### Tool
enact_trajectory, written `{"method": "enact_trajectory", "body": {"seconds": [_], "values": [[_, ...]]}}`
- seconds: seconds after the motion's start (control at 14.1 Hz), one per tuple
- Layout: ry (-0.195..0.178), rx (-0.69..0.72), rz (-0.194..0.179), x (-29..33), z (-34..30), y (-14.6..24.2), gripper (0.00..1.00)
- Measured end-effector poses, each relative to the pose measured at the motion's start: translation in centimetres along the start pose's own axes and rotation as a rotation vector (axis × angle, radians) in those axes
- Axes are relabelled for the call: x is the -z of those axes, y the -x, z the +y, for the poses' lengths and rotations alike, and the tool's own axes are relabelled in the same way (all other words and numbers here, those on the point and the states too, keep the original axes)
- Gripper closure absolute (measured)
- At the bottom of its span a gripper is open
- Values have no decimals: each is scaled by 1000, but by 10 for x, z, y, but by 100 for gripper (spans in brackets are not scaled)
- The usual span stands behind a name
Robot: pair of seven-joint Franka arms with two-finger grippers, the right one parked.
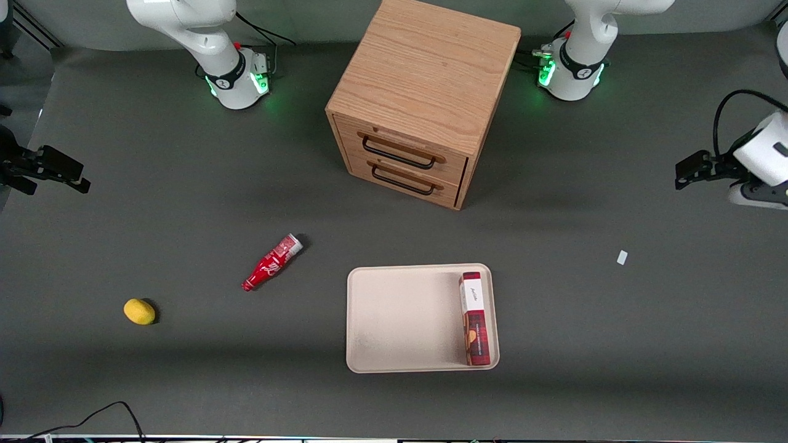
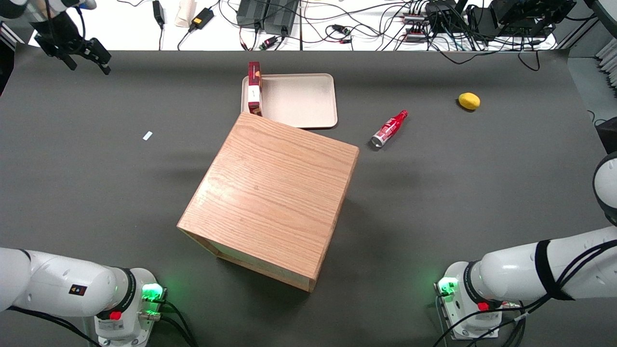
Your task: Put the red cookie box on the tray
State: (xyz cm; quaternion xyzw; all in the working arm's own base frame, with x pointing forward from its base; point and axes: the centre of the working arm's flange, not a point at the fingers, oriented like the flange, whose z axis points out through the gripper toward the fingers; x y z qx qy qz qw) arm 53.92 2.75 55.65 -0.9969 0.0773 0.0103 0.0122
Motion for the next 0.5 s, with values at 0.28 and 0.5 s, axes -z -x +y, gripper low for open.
{"method": "enact_trajectory", "body": {"seconds": [0.28,0.5], "values": [[-3,-2,-7,23,1,2,0],[-7,-2,-14,26,1,2,0]]}}
